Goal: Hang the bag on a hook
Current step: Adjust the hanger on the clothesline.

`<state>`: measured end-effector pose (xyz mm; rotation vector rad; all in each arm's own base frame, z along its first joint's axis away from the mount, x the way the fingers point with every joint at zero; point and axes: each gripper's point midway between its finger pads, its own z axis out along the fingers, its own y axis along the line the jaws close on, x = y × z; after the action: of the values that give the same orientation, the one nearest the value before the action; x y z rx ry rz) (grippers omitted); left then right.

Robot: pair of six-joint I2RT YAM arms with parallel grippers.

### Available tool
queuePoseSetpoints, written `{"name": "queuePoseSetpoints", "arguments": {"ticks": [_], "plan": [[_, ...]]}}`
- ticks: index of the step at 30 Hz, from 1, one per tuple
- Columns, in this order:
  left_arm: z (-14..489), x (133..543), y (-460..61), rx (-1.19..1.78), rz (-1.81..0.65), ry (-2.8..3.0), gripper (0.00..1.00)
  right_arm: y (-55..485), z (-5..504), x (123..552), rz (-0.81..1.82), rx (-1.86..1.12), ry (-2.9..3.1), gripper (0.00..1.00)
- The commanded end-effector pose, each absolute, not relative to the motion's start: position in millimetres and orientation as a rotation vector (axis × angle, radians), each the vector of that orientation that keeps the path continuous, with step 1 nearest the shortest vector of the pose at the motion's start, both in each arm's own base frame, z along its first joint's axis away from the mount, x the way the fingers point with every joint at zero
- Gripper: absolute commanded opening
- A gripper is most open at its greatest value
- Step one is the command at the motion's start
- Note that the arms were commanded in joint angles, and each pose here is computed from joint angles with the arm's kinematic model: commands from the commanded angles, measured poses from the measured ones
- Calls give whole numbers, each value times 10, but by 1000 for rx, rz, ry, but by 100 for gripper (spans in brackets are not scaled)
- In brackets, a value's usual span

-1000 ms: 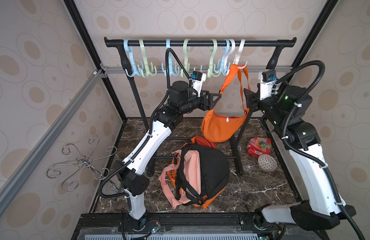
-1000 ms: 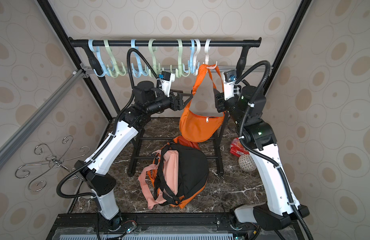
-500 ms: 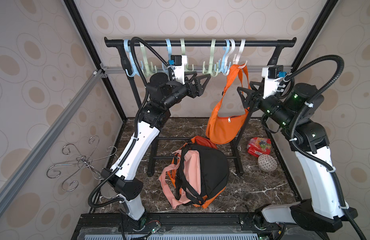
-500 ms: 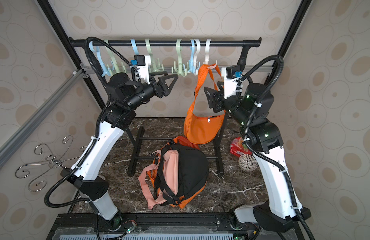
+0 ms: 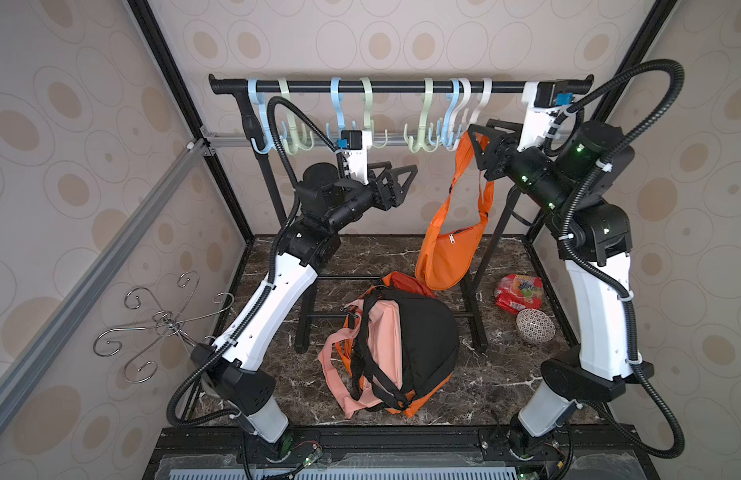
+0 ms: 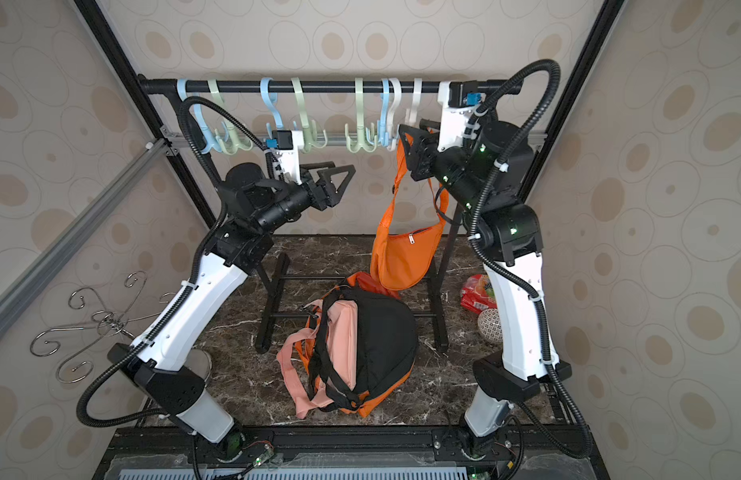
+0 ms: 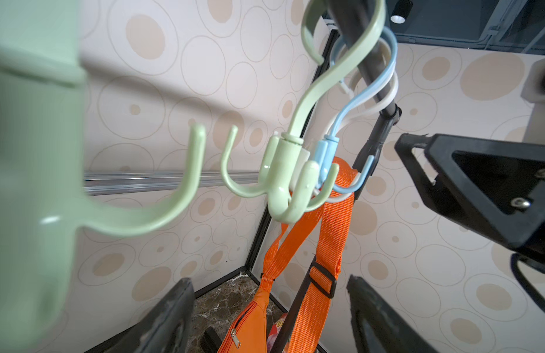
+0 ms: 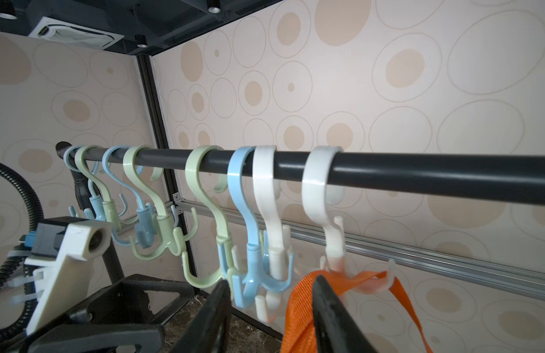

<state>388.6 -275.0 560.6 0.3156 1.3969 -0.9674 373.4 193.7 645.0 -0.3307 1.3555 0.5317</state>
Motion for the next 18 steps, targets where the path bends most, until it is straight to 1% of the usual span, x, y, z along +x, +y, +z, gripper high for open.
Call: {"name": "queuePoseSetpoints", "arguments": {"ticks": [1,5,12,13,16,18], "plan": [[6155,3546,-2338,254,-894,1211,79,2112,6530,3670,572,-351,1316,45],[6149,3385,-2201,256,-845,1207,79,2166,6572,3776,566,-328,1285,46],[6121,3191,-2046,264,-785,1198,79,2284,6532,4102,506,-299,1251,46],[6106,3177,-2030,264,-776,1201,79,2312,6530,4147,506,-300,1241,48],[6085,3145,-1985,264,-754,1203,79,2500,6481,4189,561,-353,1228,47],[6078,3120,-1966,264,-746,1202,79,2725,6427,4109,619,-436,1217,46]]}}
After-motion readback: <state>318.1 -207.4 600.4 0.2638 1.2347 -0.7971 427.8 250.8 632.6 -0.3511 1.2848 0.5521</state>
